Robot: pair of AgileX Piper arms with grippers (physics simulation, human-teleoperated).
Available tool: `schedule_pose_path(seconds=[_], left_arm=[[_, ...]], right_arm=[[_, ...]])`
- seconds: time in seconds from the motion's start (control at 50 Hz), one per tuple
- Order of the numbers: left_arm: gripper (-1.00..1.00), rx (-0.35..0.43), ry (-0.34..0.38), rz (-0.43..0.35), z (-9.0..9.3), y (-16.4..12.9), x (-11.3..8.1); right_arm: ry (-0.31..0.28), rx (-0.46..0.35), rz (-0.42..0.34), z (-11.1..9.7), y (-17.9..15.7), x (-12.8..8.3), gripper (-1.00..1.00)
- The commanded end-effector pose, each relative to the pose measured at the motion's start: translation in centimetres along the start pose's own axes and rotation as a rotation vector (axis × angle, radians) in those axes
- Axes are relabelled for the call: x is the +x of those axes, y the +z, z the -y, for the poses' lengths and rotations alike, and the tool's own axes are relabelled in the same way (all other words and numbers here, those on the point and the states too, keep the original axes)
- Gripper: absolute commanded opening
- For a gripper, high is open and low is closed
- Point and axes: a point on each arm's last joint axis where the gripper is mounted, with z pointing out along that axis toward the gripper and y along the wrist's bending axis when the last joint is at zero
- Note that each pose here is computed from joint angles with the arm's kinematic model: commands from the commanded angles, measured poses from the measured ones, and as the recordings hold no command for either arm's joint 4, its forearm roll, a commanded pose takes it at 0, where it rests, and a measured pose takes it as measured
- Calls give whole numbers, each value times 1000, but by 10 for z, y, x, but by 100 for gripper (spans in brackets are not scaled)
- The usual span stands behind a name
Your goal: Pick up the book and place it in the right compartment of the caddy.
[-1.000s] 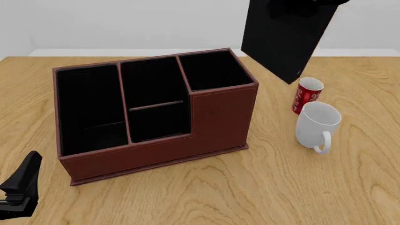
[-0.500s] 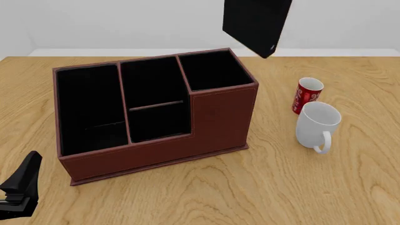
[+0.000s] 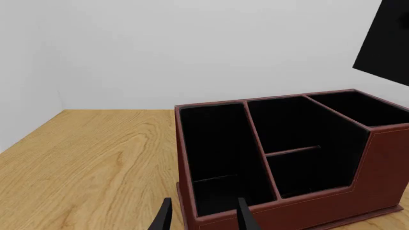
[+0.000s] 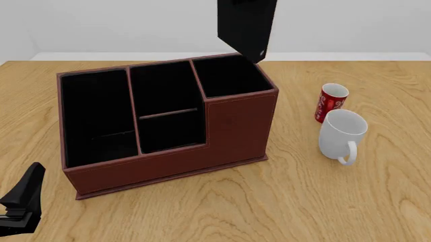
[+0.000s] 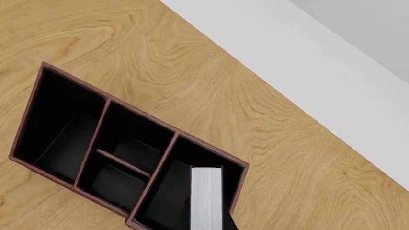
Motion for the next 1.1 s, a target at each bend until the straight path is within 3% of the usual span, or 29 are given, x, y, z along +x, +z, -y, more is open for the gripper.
schedule_pose_path(seconds=[0.02, 0.34, 1.1], left_arm=[[100, 0, 0, 0, 0, 0, 0], [100, 0, 0, 0, 0, 0, 0], [100, 0, 0, 0, 0, 0, 0]], right_arm=[[44, -6, 19, -5, 22, -3, -100], [70, -11, -4, -9, 54, 14, -100], [135, -2, -59, -9, 96, 57, -100]])
